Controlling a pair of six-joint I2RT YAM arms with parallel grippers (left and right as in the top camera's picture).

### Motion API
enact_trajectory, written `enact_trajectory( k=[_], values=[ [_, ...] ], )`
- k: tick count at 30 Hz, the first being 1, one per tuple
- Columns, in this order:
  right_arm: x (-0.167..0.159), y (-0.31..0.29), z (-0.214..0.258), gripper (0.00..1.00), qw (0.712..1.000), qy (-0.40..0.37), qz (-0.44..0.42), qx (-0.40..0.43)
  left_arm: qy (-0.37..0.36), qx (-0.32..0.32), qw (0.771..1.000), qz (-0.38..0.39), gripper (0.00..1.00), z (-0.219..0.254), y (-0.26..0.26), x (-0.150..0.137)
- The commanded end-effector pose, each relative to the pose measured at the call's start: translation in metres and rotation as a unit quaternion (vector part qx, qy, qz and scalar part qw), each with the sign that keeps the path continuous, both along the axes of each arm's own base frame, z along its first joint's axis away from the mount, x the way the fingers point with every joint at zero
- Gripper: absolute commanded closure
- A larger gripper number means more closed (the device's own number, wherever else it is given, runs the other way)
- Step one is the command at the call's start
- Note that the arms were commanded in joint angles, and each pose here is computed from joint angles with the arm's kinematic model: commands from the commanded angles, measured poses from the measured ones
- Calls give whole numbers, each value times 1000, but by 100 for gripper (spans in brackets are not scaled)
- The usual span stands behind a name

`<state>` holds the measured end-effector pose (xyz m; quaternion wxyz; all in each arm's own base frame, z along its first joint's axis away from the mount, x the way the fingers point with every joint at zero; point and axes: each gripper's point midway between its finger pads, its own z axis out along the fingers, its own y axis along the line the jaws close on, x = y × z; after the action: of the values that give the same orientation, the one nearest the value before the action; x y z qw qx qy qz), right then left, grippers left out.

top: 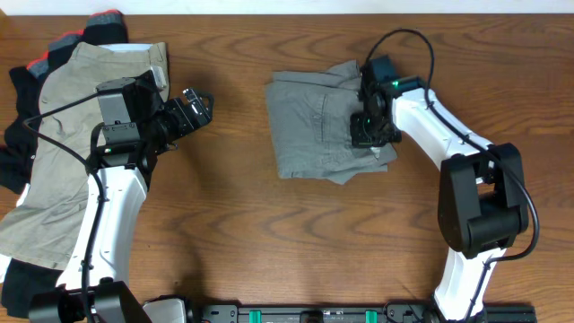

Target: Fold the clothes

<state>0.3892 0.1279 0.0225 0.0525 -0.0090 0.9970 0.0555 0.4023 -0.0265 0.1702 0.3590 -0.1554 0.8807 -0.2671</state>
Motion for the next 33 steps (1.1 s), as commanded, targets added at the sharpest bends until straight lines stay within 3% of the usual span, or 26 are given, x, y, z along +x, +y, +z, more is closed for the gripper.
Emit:
enact_trajectory(
  k=[1,5,6,7,9,13,19,28,33],
  values=[
    [5,-2,0,99,1000,-5,-13,5,-3,7,1000,-2,2,0,1,-1],
    [19,5,18,96,999,-31,1,23,-3,7,1000,-1,2,0,1,-1],
    [22,6,23,88,999,-38,0,24,-3,7,1000,-1,2,0,1,-1],
    [30,5,34,66,998,-52,-3,28,-3,7,1000,-1,2,0,1,-1],
    [37,1,44,48,997,-65,-9,31,-4,8,1000,-2,2,0,1,-1],
    [51,-11,57,22,995,-83,6,59,-1,10,1000,0,2,-1,2,-1],
    [56,-30,44,14,991,-80,58,90,-1,10,1000,0,2,-1,2,-1],
    [53,-7,10,20,976,-55,113,177,0,10,1000,0,2,-1,2,-1],
    [51,-6,-7,23,976,-38,110,182,0,10,1000,0,2,-1,2,-1]
  ],
)
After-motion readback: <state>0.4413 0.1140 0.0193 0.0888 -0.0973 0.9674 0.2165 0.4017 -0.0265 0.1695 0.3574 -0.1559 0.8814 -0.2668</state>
